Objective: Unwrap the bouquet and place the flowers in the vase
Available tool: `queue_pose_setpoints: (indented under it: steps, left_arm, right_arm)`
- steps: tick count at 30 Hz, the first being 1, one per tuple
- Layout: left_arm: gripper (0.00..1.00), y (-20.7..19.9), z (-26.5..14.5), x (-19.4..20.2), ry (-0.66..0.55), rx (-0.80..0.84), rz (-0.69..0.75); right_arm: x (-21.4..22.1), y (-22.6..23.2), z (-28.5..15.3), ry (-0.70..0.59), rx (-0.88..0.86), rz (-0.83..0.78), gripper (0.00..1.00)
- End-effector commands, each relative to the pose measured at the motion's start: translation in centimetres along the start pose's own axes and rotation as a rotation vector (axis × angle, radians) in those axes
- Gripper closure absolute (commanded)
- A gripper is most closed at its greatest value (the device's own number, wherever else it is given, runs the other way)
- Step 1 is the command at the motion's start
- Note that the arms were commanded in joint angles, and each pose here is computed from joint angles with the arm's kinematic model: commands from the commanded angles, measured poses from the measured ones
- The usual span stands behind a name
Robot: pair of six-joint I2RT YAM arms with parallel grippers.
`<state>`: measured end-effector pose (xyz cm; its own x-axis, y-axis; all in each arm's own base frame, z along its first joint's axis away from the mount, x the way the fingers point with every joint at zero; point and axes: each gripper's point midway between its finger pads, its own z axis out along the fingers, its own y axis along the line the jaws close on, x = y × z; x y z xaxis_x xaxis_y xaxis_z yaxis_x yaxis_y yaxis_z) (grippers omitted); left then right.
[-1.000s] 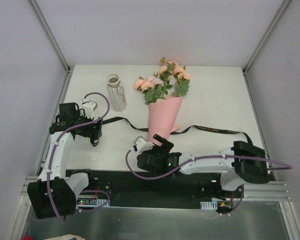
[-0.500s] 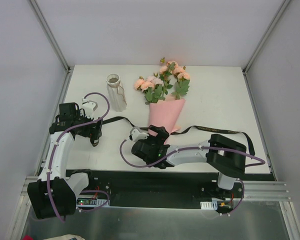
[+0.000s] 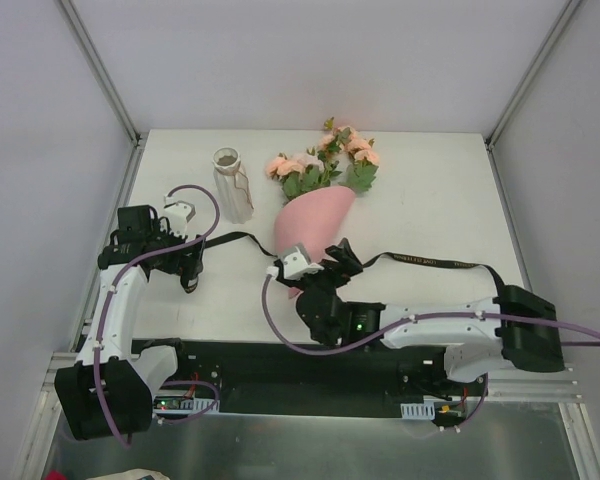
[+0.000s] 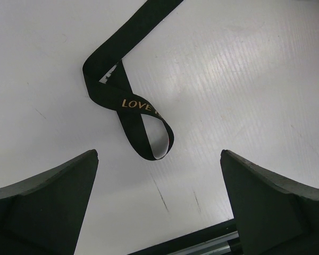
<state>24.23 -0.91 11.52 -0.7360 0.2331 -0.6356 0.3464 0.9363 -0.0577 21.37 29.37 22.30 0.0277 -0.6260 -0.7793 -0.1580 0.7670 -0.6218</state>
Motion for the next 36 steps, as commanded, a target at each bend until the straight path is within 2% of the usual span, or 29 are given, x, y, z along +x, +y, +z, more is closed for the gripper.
queue_pose_setpoints:
  steps: [1, 2, 3, 4, 5, 6, 7, 13, 15, 20, 23, 27, 32, 36]
  left_arm:
    - [0.01, 0.1, -1.2, -1.3, -0.039, -0.01, 0.031]
    - [0.01, 0.1, -1.2, -1.5, -0.041, -0.01, 0.033]
    - [0.01, 0.2, -1.3, -1.5, -0.039, -0.012, 0.034]
    - [0.01, 0.2, -1.3, -1.5, -0.04, -0.012, 0.035]
    - [0.01, 0.2, -1.4, -1.7, -0.042, -0.013, 0.037]
    - [0.01, 0.2, -1.5, -1.8, -0.043, -0.014, 0.034]
    - [0.01, 0.3, -1.6, -1.9, -0.046, -0.016, 0.036]
    - [0.01, 0.2, -2.1, -2.7, -0.057, -0.011, 0.034]
    - [0.01, 0.2, -2.3, -2.8, -0.059, -0.014, 0.034]
    - [0.01, 0.2, -2.7, -3.1, -0.068, -0.02, 0.041]
    - [0.01, 0.1, -3.1, -3.4, -0.079, -0.025, 0.052]
    - [0.01, 0.0, -3.6, -3.6, -0.091, -0.025, 0.062]
    - [0.01, -0.4, -3.9, -4.2, -0.104, -0.008, 0.063]
    - [0.01, -0.8, -4.1, -4.6, -0.113, 0.017, 0.062]
  right_arm:
    - [2.5, -5.6, -1.7, 0.074, 0.169, 0.033, 0.02]
    - [2.8, -6.6, -2.1, 0.068, 0.188, 0.221, 0.02]
    - [3.5, -7.5, -2.4, 0.078, 0.202, 0.245, 0.03]
    - [4.7, -10.2, -3.1, 0.101, 0.238, 0.144, 0.03]
    - [5.0, -10.5, -3.3, 0.072, 0.255, 0.382, 0.04]
    - [5.2, -11.5, -3.6, 0.062, 0.264, 0.452, 0.04]
    - [6.2, -14.9, -4.7, 0.094, 0.258, 0.267, 0.04]
    - [5.9, -12.7, -5.5, 0.077, 0.198, 0.261, 0.04]
    - [4.6, -12.2, -5.3, 0.062, 0.198, 0.265, 0.04]
    - [-0.9, -10.3, -4.2, -0.061, 0.213, 0.156, 0.04]
    - [-2.9, -11.7, -3.8, -0.086, 0.247, 0.228, 0.04]
    - [-3.3, -15.5, -3.5, -0.104, 0.304, 0.352, 0.04]
    - [-1.6, -18.7, -4.1, -0.083, 0.329, 0.457, 0.04]
    - [1.2, -18.8, -4.6, -0.028, 0.305, 0.535, 0.04]
